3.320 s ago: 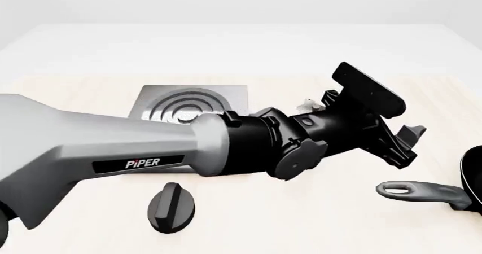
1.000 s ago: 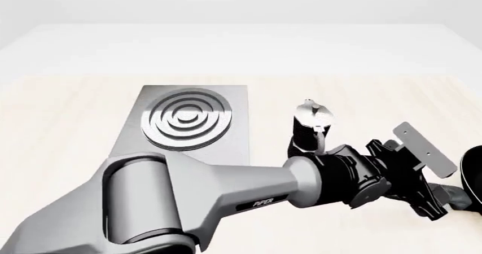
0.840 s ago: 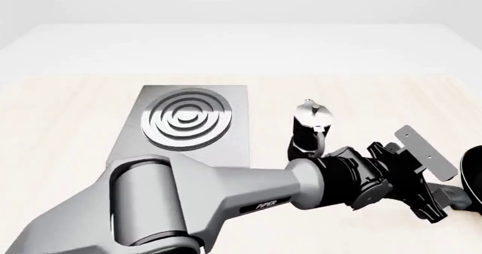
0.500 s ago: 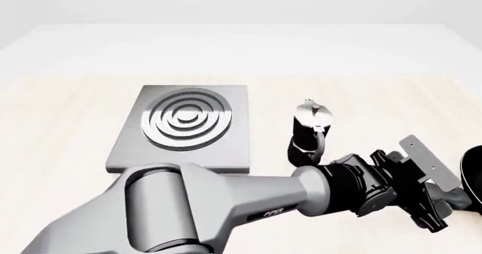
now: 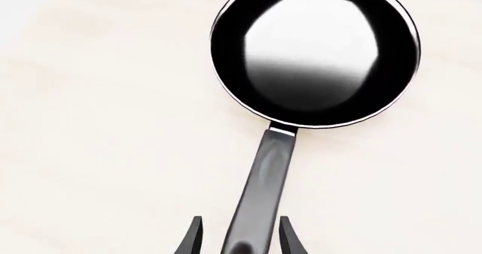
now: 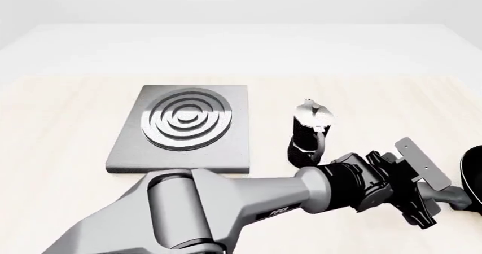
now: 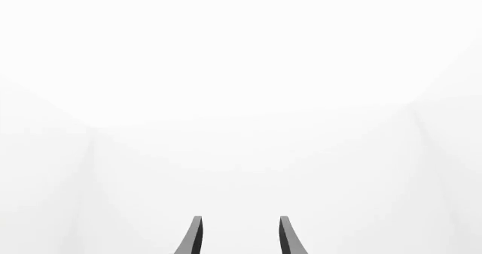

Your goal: Put the frying pan on the stove.

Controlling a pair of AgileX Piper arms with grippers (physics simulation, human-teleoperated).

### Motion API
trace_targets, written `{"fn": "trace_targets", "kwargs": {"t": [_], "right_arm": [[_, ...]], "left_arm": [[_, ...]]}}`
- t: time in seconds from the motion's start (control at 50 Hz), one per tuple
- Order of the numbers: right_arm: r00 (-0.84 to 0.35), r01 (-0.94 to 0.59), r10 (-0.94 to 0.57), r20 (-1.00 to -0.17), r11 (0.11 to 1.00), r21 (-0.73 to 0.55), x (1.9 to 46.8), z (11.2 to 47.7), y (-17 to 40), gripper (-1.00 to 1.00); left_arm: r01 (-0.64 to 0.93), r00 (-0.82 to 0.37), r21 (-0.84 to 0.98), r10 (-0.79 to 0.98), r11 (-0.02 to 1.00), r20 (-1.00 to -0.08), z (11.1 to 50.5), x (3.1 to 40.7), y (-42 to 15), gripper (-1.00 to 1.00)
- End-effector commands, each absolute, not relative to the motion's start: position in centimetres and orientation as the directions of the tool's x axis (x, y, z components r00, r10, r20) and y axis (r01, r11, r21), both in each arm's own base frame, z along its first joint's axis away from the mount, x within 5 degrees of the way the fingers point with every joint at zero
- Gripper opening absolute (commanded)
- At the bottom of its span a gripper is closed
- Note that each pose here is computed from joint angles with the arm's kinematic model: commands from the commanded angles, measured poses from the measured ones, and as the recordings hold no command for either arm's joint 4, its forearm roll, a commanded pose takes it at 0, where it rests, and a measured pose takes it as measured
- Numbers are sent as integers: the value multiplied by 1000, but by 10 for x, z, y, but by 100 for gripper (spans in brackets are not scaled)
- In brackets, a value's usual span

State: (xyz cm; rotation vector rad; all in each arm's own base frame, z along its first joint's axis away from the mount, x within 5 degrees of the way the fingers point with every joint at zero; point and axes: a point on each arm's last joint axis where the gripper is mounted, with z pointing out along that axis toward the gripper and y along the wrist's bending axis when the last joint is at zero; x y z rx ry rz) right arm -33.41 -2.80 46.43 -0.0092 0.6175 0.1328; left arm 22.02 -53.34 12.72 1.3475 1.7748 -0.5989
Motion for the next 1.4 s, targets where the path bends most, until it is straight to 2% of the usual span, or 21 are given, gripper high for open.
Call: {"fn": "trace_targets", "kwargs": {"t": [0.02, 0.64, 0.66, 0.9, 1.4], "right_arm": [[808, -131, 123, -576, 991, 29, -336, 464, -31, 100], [806, -139, 127, -578, 990, 25, -335, 463, -35, 100], [806, -139, 127, -578, 990, 24, -335, 463, -35, 100], [807, -140, 127, -577, 990, 22, -335, 463, -37, 100], [808, -141, 126, -576, 990, 19, -336, 463, -39, 100]], "left_arm": [[944, -105, 101, 578, 314, -810, 117, 222, -536, 100], [943, -98, 110, 577, 315, -811, 114, 228, -538, 100], [943, -98, 109, 577, 313, -811, 114, 226, -538, -100], [947, -102, 97, 573, 306, -813, 113, 215, -537, -100], [945, -71, 124, 560, 302, -826, 126, 220, -532, -100]]}}
